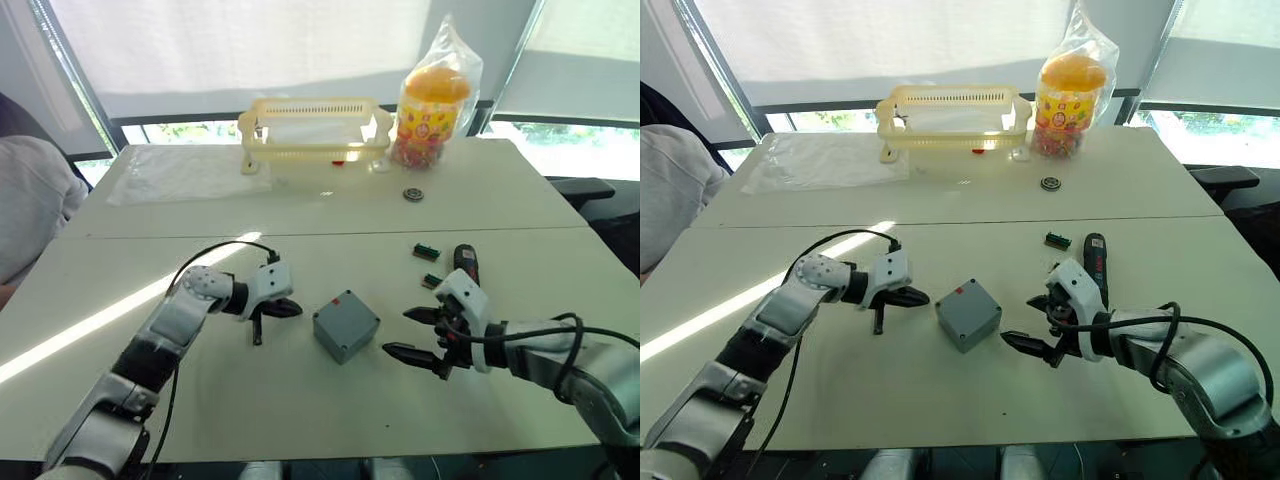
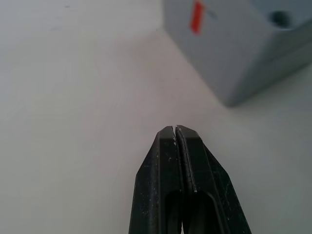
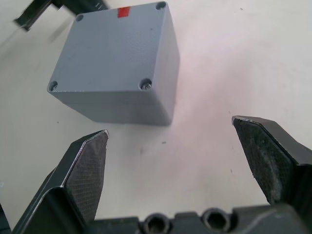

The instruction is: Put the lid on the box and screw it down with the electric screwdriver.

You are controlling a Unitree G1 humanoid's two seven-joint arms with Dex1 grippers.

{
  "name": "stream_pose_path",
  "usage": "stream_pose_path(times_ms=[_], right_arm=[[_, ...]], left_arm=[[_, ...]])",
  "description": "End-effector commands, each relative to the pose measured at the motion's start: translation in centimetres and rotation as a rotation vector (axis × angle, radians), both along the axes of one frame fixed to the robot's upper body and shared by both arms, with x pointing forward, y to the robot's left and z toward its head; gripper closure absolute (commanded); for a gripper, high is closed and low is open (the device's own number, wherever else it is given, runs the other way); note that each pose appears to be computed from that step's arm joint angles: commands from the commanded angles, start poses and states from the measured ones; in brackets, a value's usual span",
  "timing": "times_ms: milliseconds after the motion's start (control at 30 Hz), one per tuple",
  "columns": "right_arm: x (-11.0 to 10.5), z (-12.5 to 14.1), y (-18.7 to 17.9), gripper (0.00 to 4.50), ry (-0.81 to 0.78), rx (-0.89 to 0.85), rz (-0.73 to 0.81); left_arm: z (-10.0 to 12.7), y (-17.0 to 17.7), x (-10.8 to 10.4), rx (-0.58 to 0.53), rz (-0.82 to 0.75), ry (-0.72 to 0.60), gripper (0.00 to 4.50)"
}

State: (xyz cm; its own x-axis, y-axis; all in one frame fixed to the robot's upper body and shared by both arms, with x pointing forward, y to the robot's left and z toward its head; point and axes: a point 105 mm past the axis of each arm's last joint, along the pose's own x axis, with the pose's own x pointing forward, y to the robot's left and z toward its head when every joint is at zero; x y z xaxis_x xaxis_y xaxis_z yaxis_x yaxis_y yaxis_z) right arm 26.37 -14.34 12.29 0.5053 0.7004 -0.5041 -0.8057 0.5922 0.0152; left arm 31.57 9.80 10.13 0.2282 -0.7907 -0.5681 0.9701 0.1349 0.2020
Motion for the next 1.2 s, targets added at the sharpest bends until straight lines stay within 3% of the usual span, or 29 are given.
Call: stream_pose_path(times_ms=[33,233,367,600,867,1200], right_arm=[[0.5,-0.1,1.0,0.06,-0.023,-0.003,0.087],[1.3,-1.7,2.3,0.06,-0.006,-0.013,0.183],[1.4,-1.9,3.0,0.06,-0.006,-0.004,0.215],[-0.4,-2.0,3.6,0.06,0.022,0.01,0.259],[-1.3,-2.4,3.6,0.06,0.036,0.022,0.213],[-0.8,-2.2,3.3,0.06,0.023,0.025,0.168]], left_arm=[[1.3,-0.6,-1.9,-0.021,-0.044,0.019,4.5],[0.4,-2.0,-2.6,-0.043,-0.045,0.07,4.5],[0.0,-3.1,-2.0,-0.051,-0.043,0.064,4.5],[-0.1,-3.9,-0.3,-0.046,-0.043,0.008,4.5],[-0.4,-4.0,-0.5,-0.039,-0.079,0.018,4.5],[-0.5,-3.6,-0.1,-0.032,-0.067,0.012,4.5]])
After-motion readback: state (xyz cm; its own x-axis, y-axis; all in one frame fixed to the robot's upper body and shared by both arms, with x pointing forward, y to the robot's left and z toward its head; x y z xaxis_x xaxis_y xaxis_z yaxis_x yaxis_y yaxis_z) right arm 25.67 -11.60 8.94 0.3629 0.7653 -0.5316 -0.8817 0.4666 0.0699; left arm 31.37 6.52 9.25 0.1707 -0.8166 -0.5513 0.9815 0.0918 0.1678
